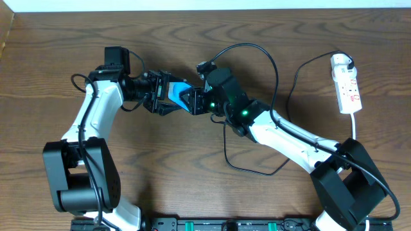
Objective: Plug charger to phone and switch on socket
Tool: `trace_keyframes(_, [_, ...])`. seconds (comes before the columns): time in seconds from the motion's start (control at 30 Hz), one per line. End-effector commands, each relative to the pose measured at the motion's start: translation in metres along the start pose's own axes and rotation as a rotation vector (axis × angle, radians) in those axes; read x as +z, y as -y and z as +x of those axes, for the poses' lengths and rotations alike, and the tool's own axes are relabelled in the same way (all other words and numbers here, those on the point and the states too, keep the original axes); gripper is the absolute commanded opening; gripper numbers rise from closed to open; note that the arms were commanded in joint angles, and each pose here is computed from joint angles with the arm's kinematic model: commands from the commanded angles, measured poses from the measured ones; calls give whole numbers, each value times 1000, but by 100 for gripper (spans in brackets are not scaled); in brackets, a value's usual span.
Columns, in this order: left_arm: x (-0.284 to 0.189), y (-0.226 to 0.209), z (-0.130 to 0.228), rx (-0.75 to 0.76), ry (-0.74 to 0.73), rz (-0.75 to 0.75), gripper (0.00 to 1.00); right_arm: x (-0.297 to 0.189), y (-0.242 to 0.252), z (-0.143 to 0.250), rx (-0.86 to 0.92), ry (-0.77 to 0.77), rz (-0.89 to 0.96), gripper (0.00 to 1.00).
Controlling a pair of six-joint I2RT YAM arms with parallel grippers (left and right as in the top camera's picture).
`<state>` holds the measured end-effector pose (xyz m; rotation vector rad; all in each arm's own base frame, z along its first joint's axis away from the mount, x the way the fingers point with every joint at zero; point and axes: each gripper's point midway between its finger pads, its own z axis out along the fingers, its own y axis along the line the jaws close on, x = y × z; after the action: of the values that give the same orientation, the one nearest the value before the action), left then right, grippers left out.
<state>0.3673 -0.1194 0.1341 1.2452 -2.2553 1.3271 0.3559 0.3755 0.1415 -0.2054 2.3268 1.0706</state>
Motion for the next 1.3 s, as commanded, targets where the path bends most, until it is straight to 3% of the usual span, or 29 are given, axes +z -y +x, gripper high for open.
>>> trace_keyframes(0.0, [-9,16,7,38,-2,39,66,3,-3,-2,37,5,0,23])
trace_keyframes(0.27, [-9,16,7,38,-2,39,66,2,-3,-9,84,29,-7,1])
trace_keyframes(0.77, [-9,16,7,58,2,39,66,-30,24,-61,410,73,-84,1])
trace_keyframes(1.17, [-19,71,23,428,-85,263,66,-48,7,-108,641,171,-266,1])
trace_keyframes(1.27, [-21,81,26,453,-93,297,66,-51,3,-117,703,202,-298,1])
